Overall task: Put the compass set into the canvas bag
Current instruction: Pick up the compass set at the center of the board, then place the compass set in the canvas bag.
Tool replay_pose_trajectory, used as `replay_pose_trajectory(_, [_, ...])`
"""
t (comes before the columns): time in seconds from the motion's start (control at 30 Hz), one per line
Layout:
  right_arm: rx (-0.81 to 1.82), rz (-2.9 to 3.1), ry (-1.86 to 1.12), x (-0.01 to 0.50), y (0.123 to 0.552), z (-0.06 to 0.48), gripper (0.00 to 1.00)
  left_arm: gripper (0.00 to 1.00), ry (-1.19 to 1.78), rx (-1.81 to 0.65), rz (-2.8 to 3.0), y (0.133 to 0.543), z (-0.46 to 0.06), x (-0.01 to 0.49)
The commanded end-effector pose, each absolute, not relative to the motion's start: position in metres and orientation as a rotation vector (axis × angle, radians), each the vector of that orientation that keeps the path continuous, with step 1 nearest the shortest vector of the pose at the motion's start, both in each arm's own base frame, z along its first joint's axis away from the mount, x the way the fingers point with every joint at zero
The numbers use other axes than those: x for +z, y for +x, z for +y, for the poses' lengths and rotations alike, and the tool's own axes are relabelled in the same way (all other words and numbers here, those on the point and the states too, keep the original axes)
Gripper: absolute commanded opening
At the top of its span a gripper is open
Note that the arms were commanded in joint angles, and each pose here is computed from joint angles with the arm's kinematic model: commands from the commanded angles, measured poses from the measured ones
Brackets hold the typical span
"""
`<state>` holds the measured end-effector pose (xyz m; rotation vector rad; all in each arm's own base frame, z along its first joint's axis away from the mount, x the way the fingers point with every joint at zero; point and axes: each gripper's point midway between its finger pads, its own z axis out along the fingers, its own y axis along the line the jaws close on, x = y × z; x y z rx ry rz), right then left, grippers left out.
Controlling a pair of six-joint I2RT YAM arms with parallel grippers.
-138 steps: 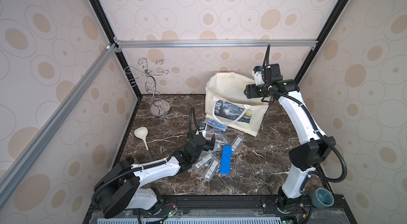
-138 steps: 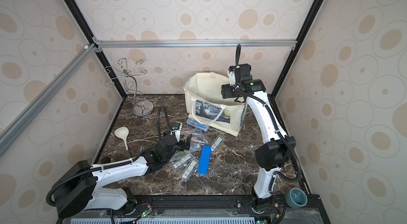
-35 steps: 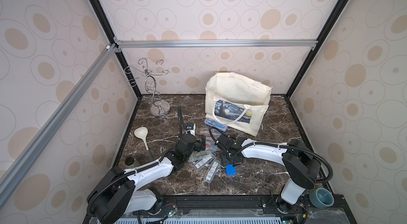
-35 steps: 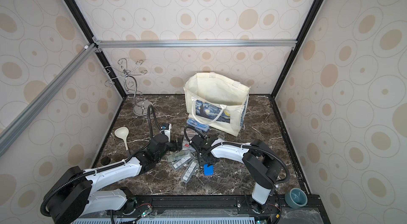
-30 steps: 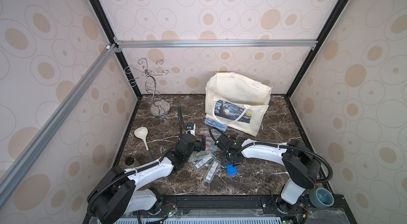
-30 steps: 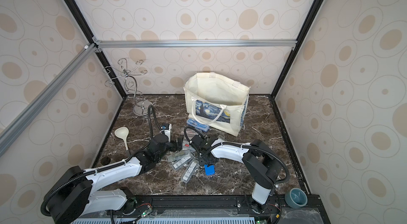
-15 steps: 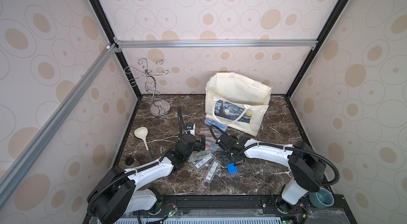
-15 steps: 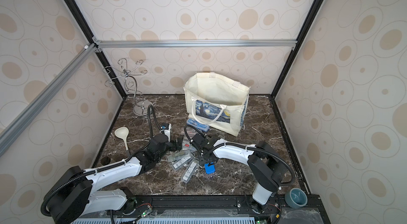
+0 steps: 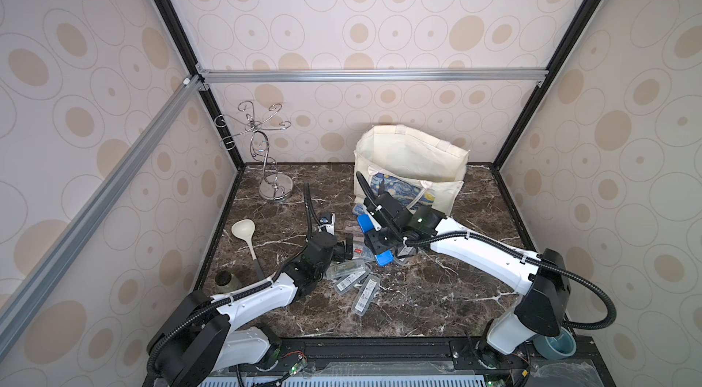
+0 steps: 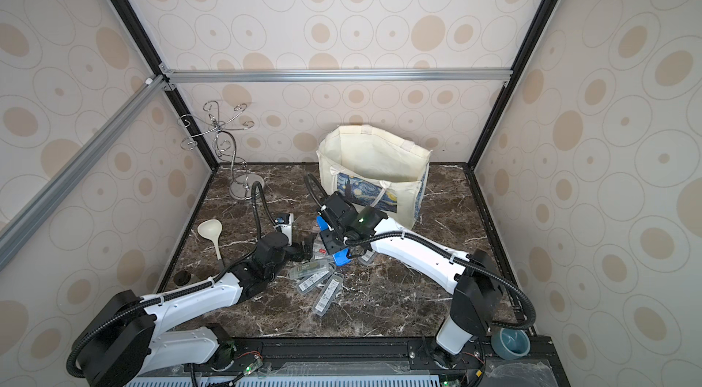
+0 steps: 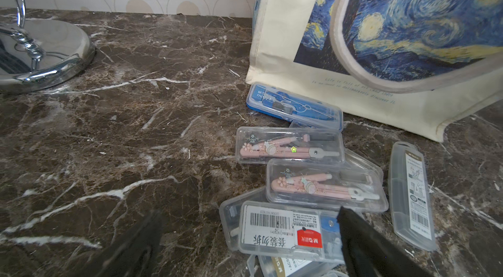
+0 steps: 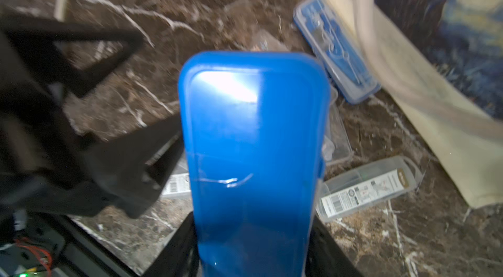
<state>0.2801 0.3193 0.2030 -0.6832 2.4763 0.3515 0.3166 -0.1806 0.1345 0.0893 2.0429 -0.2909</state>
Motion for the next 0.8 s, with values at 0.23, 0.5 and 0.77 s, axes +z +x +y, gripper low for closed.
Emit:
replay_pose_trajectory(0.23, [0.499, 2.280, -0.733, 0.310, 0.349, 0.328, 0.53, 1.00, 0.023, -0.306, 1.965, 0.315, -0.166, 0.162])
replay_pose_trajectory(0.5, [0.519, 2.154, -0.526, 0.375, 0.429, 0.281, 0.53, 1.00, 0.016, -0.306, 1.958, 0.312, -0.162, 0.164])
replay_pose_trajectory(0.77, [0.425, 2.145, -0.371, 0.368, 0.487, 0.221, 0.53, 1.00, 0.030, -0.297, 1.968, 0.316, -0.165, 0.161])
